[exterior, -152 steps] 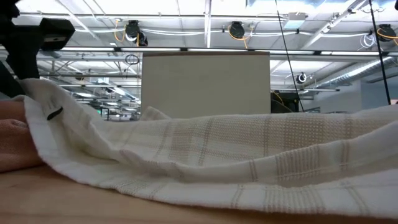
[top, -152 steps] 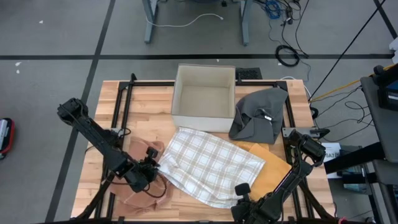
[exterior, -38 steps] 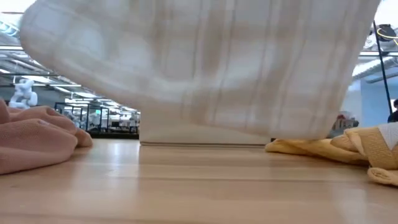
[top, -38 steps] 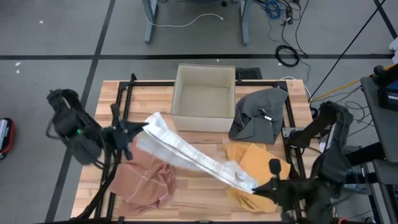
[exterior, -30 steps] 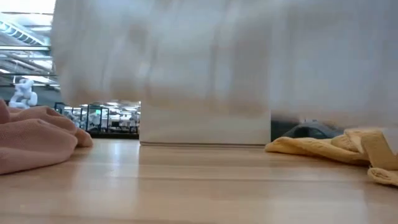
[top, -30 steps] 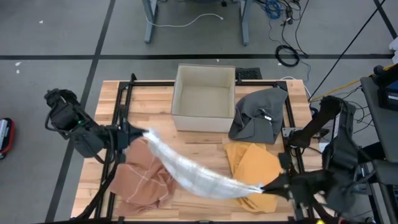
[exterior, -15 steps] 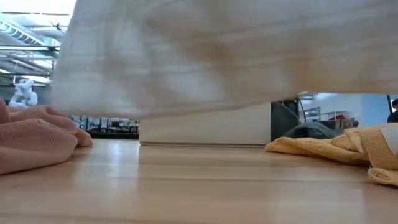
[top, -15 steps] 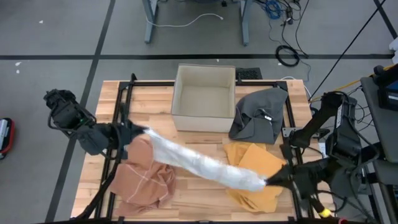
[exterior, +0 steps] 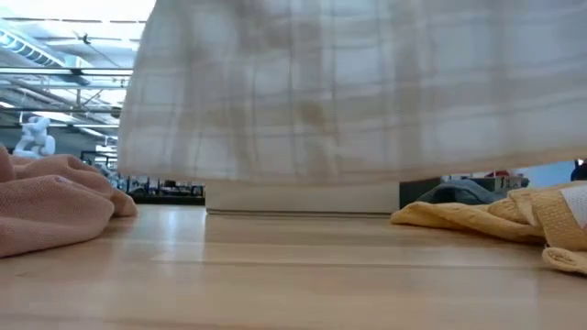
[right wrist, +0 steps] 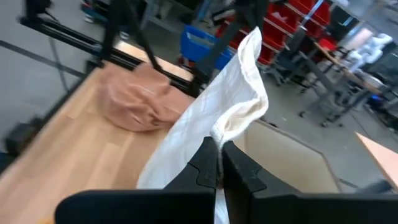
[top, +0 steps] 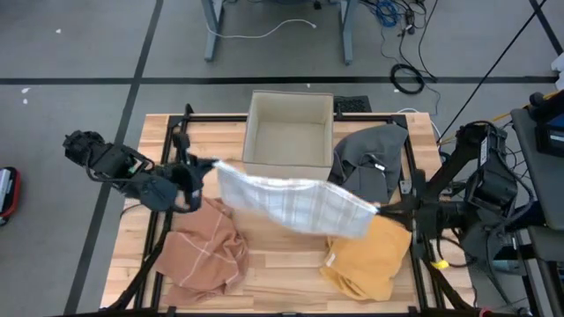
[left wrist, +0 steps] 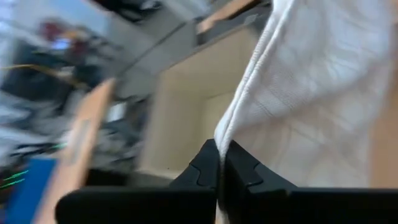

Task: Fold towel
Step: Fold the white patterned towel

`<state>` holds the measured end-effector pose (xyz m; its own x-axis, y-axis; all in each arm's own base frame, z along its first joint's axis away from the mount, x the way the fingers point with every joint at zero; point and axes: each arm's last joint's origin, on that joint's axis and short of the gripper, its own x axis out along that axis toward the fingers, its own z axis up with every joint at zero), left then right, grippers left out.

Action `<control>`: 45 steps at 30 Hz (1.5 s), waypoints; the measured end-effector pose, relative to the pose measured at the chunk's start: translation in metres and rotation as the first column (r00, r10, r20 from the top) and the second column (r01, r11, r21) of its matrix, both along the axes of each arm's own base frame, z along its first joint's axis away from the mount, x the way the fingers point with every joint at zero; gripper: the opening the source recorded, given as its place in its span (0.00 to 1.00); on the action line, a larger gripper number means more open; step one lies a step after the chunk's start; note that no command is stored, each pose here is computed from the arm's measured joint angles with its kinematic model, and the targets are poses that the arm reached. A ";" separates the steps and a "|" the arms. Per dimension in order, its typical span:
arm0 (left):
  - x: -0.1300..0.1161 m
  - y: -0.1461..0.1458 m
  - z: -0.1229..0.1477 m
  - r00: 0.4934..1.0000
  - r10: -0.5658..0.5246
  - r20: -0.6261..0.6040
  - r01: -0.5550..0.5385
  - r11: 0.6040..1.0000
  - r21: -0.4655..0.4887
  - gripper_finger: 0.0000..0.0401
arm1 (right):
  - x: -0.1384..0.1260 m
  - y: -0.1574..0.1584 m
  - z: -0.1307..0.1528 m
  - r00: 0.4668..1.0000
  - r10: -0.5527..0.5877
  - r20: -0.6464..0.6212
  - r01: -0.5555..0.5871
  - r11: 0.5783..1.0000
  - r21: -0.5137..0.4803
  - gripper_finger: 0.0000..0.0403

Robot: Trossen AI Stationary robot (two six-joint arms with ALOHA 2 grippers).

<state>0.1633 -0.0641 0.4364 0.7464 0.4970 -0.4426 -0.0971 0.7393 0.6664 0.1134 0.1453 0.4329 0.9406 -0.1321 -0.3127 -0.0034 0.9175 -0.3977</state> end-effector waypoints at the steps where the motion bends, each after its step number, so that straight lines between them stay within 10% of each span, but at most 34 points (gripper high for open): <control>1: 0.003 0.003 0.000 0.999 0.033 0.005 -0.034 0.999 0.034 0.01 | 0.000 -0.005 0.001 1.000 -0.014 -0.001 0.014 1.000 -0.004 0.00; 6: 0.008 0.013 0.002 0.991 0.129 0.035 -0.131 0.989 0.068 0.02 | -0.002 -0.021 0.003 0.998 -0.054 -0.008 0.054 0.999 -0.008 0.00; 12: 0.004 0.002 -0.014 0.990 -0.086 -0.115 0.052 0.962 -0.267 0.02 | 0.002 -0.009 -0.009 0.991 0.050 -0.125 -0.033 0.990 0.136 0.00; 22: 0.018 -0.039 -0.127 0.882 -0.300 -0.363 0.054 0.830 -0.555 0.02 | 0.024 0.046 -0.130 0.899 0.185 -0.397 -0.004 0.910 0.415 0.00; 33: 0.009 -0.077 -0.203 0.868 -0.444 -0.222 0.189 0.709 -0.679 0.04 | 0.041 0.100 -0.217 0.899 0.301 -0.319 -0.118 0.867 0.485 0.00; 45: 0.004 -0.094 -0.217 0.894 -0.444 -0.068 0.253 0.623 -0.741 0.37 | 0.056 0.115 -0.240 0.896 0.318 -0.309 -0.139 0.863 0.486 0.00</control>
